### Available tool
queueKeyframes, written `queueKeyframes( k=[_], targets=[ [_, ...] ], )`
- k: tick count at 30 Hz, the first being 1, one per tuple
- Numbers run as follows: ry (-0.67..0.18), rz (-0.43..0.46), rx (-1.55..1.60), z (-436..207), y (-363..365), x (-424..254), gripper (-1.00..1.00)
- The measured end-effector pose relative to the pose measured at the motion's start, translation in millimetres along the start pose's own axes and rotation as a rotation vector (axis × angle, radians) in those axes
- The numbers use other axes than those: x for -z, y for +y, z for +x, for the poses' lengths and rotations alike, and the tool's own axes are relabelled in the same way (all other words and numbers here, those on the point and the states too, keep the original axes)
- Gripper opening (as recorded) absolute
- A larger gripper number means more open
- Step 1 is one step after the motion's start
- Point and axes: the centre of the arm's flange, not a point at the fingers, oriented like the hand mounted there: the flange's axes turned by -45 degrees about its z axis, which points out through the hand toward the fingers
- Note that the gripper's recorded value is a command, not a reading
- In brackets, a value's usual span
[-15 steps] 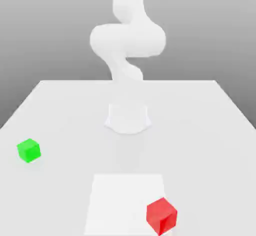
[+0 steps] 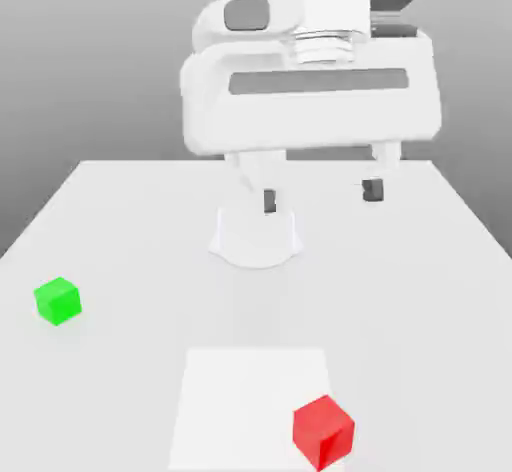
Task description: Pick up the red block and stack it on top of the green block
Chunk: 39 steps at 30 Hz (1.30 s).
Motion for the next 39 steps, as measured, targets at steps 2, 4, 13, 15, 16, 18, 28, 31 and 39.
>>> queueKeyframes(
  k=[2,4,13,15,16,18,28,31,39],
  targets=[
    [-0.056,0.015,0.043,-7,-8,-38,0.0],
    [-0.112,0.029,0.087,-17,-17,-75,0.0],
    [-0.283,0.062,0.207,-76,-38,-214,0.0],
    [-0.284,0.063,0.207,-83,-39,-236,-1.0],
    [-0.284,0.063,0.207,-83,-39,-236,-1.0],
    [-0.284,0.063,0.207,-83,-39,-236,-1.0],
    [-0.286,0.055,0.201,-76,-13,-176,-1.0],
    [-0.292,0.035,0.183,-106,54,-157,-1.0],
    [-0.315,0.008,0.052,-279,221,-89,-1.0]
  ],
)
